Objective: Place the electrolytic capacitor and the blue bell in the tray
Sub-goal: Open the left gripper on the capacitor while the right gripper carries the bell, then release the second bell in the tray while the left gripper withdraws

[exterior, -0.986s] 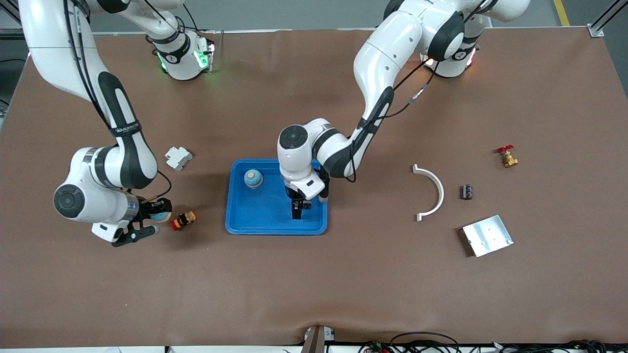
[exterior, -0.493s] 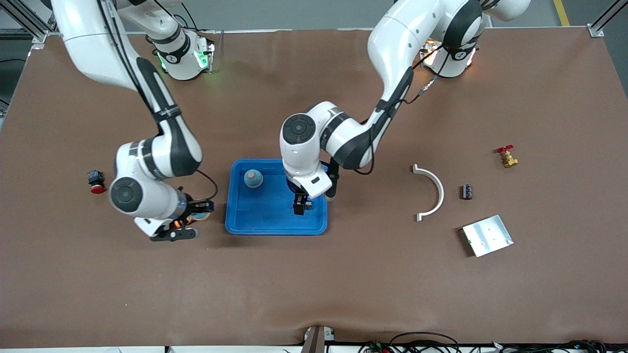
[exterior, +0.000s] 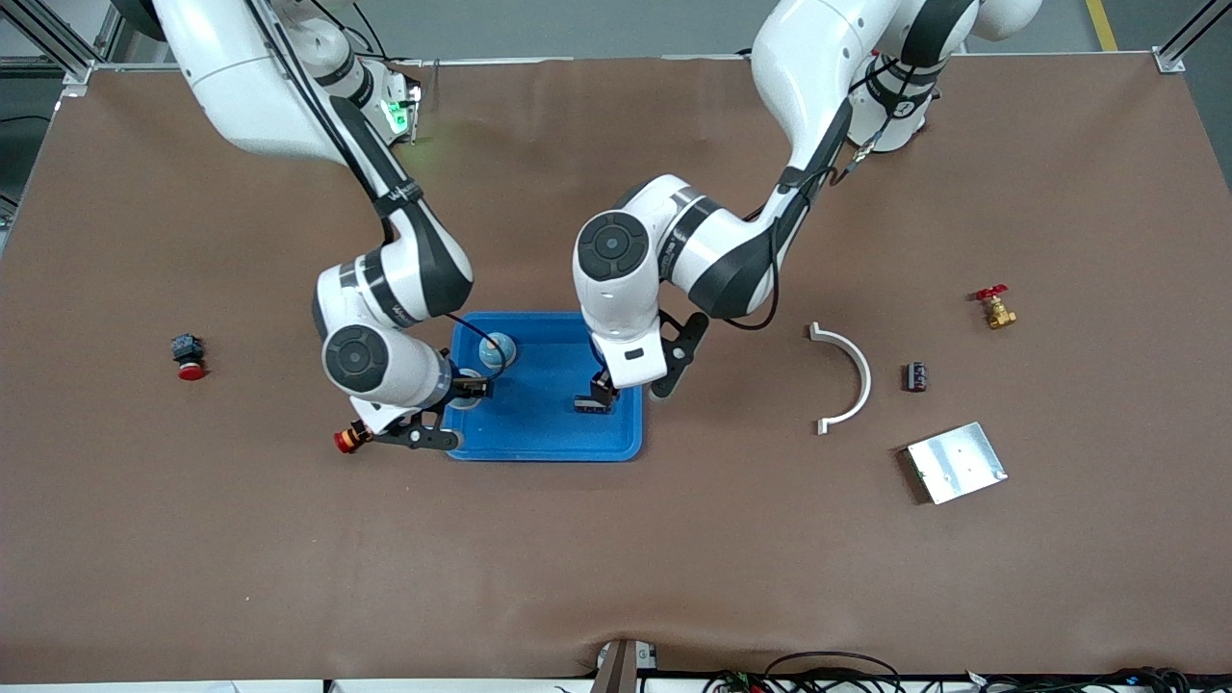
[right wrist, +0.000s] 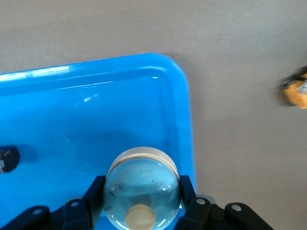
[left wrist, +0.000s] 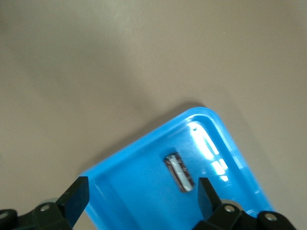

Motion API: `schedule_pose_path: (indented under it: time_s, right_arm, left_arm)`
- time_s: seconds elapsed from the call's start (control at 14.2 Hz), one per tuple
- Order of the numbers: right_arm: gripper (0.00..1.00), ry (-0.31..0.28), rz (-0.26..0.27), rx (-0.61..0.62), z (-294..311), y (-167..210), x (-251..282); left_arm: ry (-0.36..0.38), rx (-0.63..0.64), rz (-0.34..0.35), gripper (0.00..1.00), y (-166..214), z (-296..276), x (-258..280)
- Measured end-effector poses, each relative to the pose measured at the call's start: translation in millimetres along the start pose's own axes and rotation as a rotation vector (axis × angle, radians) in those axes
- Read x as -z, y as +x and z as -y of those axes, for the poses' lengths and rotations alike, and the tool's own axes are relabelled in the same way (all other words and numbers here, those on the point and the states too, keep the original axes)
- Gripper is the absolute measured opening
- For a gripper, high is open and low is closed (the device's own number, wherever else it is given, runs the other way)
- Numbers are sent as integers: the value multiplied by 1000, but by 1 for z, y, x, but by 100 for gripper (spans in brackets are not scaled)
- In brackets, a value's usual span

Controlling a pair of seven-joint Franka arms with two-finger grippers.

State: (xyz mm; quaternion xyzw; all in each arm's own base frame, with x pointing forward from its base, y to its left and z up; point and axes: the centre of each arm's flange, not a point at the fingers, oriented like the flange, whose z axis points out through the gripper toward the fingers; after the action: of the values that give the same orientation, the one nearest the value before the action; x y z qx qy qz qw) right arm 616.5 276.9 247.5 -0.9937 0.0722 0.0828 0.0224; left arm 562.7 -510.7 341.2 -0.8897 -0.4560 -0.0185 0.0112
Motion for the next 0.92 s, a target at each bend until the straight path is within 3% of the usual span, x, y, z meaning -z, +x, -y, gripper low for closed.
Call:
schedule_pose_path:
  time_s: [0.14,0.42,0.56,0.85,0.92]
  right_arm:
    - [67,3,-13,-5,10,-1,-16]
    - [67,-3,-7,-13,12,0,-30]
    - [67,-6,-3,-17,11,1,-34]
    - [99,-3,-9,-30,6,6,-33]
    - [99,1,-16,-33,5,9,-30]
  left_arm:
    - [1,-97,5,100,19,14,8]
    - [-87,-246,8,100,48,49,8]
    - [-80,-356,7,100,55,67,3]
    - [-17,-685,11,100,69,82,-4]
    - [-4,-755,11,100,76,84,-5]
